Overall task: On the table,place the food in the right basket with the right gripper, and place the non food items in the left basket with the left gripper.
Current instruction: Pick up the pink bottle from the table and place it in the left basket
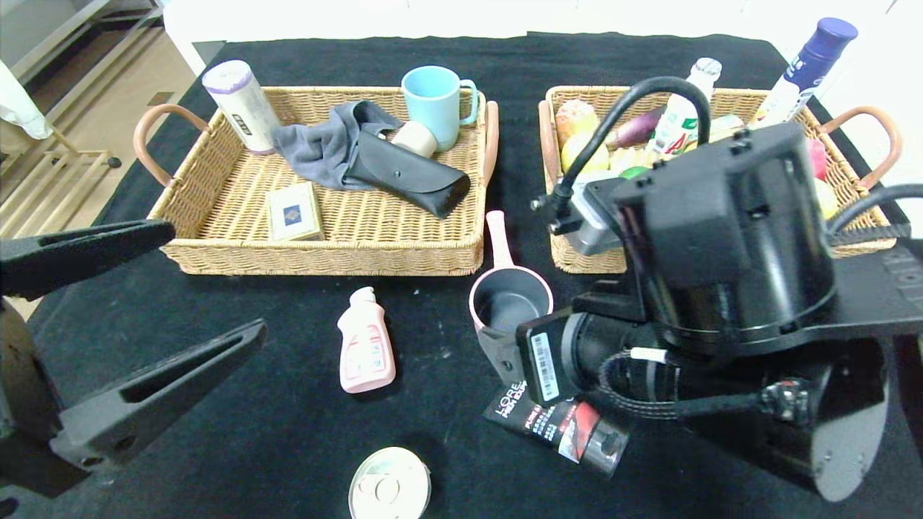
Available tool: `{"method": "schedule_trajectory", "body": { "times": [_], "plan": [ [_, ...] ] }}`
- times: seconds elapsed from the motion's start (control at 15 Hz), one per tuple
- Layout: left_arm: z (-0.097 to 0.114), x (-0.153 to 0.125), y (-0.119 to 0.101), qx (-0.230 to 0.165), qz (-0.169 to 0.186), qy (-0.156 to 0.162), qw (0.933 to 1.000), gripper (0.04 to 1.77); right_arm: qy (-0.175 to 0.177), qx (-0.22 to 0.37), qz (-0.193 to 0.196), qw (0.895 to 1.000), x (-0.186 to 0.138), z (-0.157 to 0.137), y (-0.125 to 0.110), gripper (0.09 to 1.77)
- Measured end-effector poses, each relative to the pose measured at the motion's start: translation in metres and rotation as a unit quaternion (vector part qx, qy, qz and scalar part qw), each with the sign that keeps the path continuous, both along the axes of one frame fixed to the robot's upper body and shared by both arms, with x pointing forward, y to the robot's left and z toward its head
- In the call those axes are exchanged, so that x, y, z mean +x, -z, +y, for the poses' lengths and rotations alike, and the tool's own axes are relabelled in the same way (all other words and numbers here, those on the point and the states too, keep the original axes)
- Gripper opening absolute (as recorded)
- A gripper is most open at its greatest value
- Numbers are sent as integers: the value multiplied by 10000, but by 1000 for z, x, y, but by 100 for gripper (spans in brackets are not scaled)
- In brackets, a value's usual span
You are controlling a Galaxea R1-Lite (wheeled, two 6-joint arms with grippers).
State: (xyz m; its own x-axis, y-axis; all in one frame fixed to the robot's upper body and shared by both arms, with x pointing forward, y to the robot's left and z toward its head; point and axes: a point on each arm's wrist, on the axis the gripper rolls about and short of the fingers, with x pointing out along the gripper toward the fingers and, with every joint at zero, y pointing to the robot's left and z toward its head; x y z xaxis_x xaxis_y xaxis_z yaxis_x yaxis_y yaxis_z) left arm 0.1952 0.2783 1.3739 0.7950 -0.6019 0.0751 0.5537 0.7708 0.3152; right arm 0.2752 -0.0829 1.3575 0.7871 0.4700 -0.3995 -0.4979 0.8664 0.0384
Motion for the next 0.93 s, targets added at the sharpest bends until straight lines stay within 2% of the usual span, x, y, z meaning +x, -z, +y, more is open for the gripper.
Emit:
{"method": "schedule_trajectory", "body": {
  "times": [0.27, 0.4, 0.67, 0.93],
  "plan": [
    [-4, 10, 8, 107, 237, -39, 9997, 172, -1094, 407, -357, 9925, 7, -56, 16, 168],
    [-6, 15, 11, 152, 338, -60, 9993, 172, -1448, 542, -453, 9869, 5, -77, 21, 169],
    [-8, 19, 18, 221, 477, -72, 9986, 172, -1699, 618, -736, 9808, 2, -103, 25, 170],
    [-7, 19, 26, 294, 603, -379, 9970, 172, -1874, 658, -823, 9766, -15, -121, 28, 170]
  ]
}}
